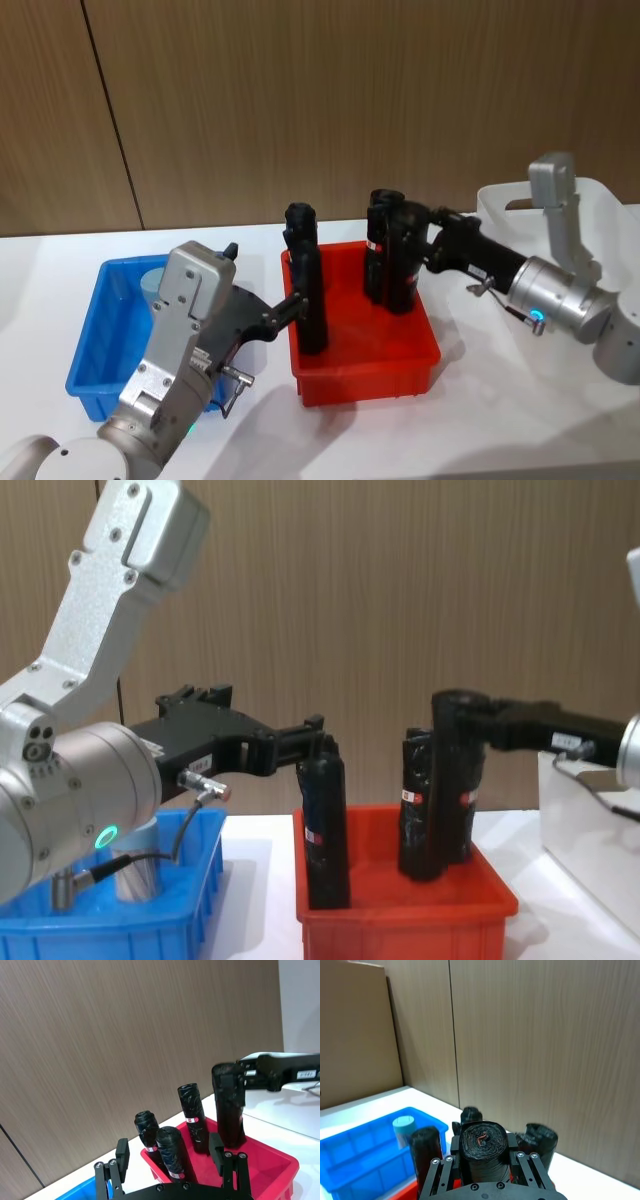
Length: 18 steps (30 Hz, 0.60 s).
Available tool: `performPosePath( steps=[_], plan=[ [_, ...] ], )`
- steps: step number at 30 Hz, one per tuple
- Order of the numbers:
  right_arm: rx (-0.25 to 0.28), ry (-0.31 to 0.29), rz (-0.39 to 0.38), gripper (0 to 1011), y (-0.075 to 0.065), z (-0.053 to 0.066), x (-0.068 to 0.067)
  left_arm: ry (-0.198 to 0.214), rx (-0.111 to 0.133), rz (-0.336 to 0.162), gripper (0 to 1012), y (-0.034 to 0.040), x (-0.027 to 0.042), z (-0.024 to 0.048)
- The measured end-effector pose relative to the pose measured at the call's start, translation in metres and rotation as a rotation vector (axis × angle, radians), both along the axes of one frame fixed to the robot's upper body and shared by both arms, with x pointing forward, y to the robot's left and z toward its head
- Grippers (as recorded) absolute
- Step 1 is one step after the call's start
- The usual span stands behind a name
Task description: Pick the cotton swabs from the blue box and place them into the white box.
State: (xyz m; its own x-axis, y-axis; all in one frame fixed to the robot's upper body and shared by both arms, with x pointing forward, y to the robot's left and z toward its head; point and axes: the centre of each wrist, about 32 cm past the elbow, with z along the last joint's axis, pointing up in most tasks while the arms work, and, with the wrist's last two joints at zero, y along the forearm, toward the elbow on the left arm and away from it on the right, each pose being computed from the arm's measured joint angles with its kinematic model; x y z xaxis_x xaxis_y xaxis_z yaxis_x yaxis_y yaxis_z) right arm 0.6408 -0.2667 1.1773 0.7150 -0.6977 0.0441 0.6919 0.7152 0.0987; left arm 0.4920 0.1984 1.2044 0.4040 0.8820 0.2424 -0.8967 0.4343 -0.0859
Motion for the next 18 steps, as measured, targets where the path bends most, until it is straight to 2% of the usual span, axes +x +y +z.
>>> performPosePath(
  steps=[8, 18],
  plan=[
    [-0.009, -0.037, -0.054, 516, 0.0, 0.028, -0.023, 0.0, 0.0, 0.0, 1004, 0.0, 0.0, 0.0],
    [-0.042, -0.057, -0.165, 516, -0.006, 0.05, -0.048, 0.0, 0.0, 0.0, 1004, 0.0, 0.0, 0.0]
  ],
)
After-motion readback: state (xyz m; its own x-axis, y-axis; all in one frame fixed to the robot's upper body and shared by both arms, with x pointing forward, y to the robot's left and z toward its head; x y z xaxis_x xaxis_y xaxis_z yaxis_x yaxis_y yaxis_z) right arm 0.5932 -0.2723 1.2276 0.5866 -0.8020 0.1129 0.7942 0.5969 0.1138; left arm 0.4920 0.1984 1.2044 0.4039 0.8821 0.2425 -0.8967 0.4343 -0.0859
